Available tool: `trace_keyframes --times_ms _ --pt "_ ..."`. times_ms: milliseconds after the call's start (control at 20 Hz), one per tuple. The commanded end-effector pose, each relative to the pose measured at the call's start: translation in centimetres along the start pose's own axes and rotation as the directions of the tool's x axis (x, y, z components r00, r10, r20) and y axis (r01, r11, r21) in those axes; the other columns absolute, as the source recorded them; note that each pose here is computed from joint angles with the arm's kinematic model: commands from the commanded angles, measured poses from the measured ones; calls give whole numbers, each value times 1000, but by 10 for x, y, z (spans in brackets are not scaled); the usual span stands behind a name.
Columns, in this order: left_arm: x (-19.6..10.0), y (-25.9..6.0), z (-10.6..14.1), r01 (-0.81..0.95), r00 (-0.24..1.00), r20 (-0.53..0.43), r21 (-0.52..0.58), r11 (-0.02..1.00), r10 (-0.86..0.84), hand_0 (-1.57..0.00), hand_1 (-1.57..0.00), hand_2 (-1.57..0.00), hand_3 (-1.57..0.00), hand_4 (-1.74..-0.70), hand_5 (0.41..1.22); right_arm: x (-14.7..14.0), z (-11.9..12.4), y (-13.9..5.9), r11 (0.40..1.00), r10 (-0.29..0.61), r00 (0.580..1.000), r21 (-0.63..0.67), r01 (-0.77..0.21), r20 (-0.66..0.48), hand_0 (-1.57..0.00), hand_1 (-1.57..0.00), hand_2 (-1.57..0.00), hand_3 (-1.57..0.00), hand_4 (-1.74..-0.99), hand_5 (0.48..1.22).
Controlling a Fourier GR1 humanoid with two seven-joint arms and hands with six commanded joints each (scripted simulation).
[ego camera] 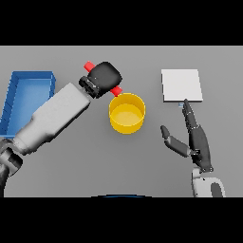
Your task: Pick up the red beaker and tilt it to pour out 1 green nut into yellow bowl. Pick up the yellow bowl and place it on the metallic measuring scale.
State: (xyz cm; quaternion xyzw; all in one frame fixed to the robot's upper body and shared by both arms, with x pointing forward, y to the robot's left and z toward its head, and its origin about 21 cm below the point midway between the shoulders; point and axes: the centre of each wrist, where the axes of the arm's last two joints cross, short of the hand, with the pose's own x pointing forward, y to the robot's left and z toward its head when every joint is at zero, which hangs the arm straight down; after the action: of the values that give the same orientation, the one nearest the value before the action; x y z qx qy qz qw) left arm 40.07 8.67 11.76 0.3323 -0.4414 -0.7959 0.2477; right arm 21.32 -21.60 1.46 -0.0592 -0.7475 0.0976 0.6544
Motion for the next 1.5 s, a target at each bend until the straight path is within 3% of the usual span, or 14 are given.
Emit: trace_keyframes --times_ms 0,500,850,1050,1250,1450 --pt "4 1 -2 35 999 18 -4 999 -35 -1571 -1571 -1571 -1458 -1727 1219 -2 -1 5 1000 2 1000 3 -2 2 1 1 1 1 -1221 610" --pt "16 18 -8 451 890 99 -52 891 -445 -1571 -1571 -1571 -1559 -1738 1221 -2 0 6 1000 3 1000 -14 -3 28 1 1 1 1 -1147 566" --pt "28 26 -18 655 754 115 -44 755 -647 -1571 -1571 -1571 -1568 -1732 1221 -3 5 5 1000 17 999 -18 -16 29 1 1 1 1 -1135 580" --pt "33 50 -19 756 650 121 -6 655 -750 -1571 -1571 -1571 -1570 -1733 1221 -4 0 4 999 16 1000 -29 -15 14 1 1 1 1 -1133 575" --pt "12 114 -9 811 585 29 1 585 -811 -1571 -1571 -1571 -1571 -1728 1221 1 -1 5 1000 21 999 -20 -20 42 1 1 1 1 -1135 563" --pt "-44 166 15 722 683 -167 11 692 -711 -1571 -1571 -1571 -1571 -1720 1221 1 -2 8 1000 11 999 -7 -10 41 1 1 1 1 -1128 554"
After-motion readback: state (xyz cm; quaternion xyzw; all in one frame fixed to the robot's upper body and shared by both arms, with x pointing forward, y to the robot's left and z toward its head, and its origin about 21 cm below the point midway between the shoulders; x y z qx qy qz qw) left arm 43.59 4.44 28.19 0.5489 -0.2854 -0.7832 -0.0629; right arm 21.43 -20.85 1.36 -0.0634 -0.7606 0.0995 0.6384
